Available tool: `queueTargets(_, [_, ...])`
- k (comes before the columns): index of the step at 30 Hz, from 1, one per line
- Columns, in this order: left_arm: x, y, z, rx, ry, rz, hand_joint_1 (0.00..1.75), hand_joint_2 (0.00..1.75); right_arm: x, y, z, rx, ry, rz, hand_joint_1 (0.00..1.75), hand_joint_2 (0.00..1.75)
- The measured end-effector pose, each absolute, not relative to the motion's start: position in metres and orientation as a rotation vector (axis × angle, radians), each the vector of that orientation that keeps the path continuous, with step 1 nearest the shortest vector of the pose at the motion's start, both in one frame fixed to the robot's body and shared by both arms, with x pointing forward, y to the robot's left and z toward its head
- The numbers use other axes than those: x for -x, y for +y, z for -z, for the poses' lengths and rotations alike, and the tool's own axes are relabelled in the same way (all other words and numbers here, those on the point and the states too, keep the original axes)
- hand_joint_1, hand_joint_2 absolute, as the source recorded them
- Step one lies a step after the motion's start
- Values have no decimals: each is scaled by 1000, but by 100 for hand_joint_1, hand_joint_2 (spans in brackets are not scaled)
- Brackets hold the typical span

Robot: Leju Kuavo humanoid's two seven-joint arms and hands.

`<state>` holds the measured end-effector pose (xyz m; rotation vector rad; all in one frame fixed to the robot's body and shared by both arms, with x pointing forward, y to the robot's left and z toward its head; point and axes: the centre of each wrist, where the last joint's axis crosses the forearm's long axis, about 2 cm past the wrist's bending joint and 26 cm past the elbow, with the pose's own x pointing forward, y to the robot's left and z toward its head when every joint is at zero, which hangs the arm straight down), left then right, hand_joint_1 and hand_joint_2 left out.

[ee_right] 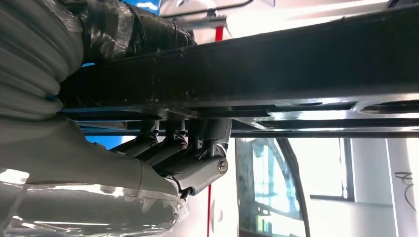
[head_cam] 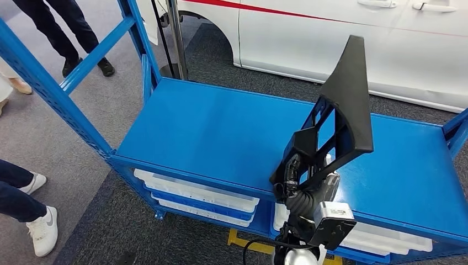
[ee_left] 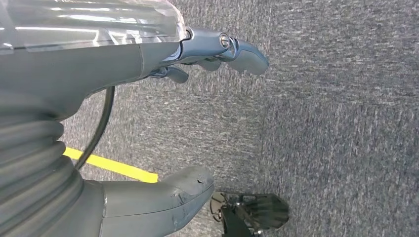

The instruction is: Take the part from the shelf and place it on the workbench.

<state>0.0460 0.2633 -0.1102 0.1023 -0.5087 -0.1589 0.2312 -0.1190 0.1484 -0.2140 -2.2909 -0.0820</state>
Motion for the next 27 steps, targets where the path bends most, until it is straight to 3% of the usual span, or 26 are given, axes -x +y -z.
queueTargets(7, [-45, 263, 110, -101, -505, 137, 0, 175, -224, -115, -149, 70, -2284, 73, 175, 175])
queueTargets(27, [-47, 264, 110, -105, -504, 122, 0, 175, -217, -118, -147, 51, -2288, 63, 175, 175])
